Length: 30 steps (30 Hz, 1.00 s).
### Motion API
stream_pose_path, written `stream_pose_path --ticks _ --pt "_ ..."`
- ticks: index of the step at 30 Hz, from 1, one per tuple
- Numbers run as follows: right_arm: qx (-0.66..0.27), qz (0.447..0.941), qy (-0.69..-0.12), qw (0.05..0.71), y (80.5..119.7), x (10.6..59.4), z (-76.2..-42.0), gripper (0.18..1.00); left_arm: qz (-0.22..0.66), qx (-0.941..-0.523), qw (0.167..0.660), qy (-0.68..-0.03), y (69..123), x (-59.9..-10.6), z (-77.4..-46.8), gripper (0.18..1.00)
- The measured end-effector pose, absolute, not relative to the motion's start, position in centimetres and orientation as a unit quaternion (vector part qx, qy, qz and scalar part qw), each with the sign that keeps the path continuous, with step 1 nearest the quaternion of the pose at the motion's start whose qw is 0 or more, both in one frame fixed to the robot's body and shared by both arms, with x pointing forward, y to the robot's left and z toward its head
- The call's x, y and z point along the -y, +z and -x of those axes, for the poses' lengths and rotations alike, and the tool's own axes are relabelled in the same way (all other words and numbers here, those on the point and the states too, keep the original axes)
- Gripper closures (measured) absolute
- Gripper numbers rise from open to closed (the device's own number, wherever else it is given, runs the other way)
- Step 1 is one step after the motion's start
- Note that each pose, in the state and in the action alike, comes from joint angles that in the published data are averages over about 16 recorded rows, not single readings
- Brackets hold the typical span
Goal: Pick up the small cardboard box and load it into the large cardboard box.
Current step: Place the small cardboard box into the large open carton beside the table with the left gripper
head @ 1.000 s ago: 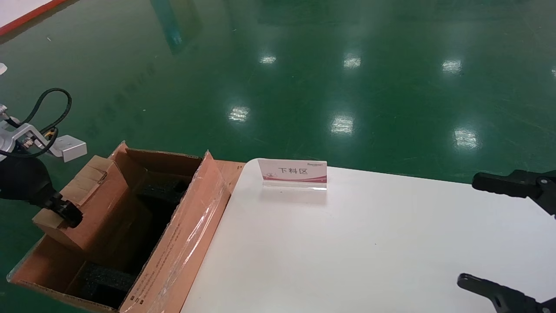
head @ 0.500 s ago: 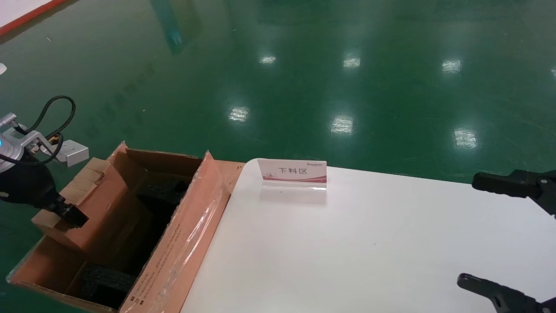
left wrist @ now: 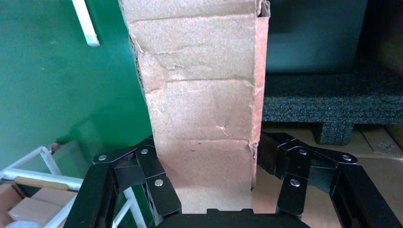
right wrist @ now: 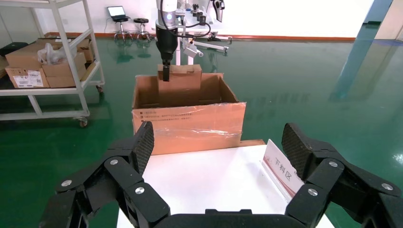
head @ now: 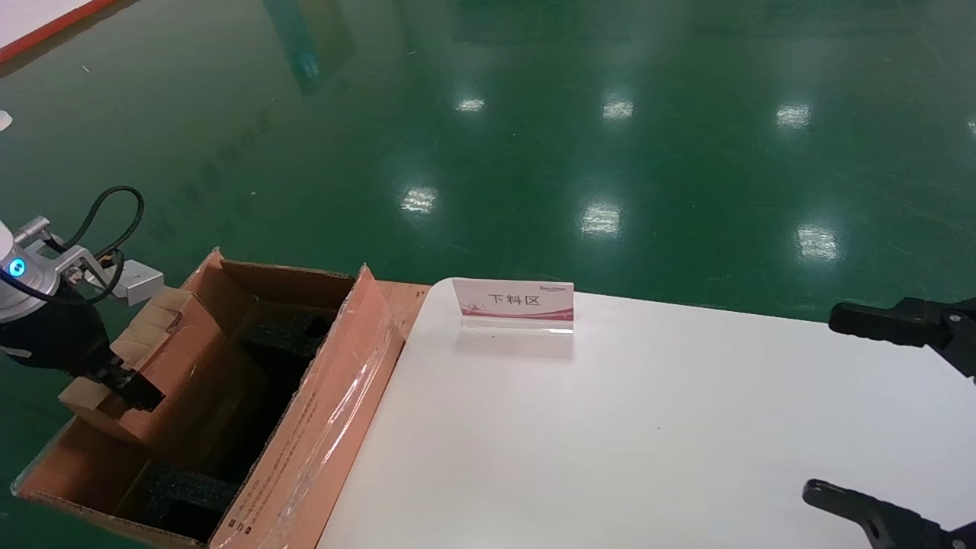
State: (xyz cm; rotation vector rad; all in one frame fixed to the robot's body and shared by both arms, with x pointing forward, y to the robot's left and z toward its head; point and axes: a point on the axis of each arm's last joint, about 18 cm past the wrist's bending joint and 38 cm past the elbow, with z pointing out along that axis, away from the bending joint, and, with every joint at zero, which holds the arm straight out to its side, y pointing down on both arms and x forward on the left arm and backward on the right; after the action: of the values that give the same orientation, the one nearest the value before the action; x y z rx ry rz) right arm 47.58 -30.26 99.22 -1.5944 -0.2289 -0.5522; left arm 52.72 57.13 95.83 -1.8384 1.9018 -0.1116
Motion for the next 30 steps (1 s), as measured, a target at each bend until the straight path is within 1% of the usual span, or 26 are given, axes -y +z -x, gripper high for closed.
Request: stream_pose_path --ticks 18,24,30 --pt "0.101 0.704 -0.244 0.659 99.2 30.3 -47.6 0.178 0.687 -0.685 0.240 -0.023 94.3 -57.6 -53.5 0.904" --pt "0.101 0.704 -0.244 0.659 99.2 30.3 -47.6 0.178 0.690 -0.683 0.239 -0.019 94.1 -57.6 -53.5 0.899" --pt "0.101 0.704 -0.244 0.659 99.2 30.3 -47.6 0.178 0.691 -0.682 0.238 -0.018 94.0 -57.7 -53.5 0.876"
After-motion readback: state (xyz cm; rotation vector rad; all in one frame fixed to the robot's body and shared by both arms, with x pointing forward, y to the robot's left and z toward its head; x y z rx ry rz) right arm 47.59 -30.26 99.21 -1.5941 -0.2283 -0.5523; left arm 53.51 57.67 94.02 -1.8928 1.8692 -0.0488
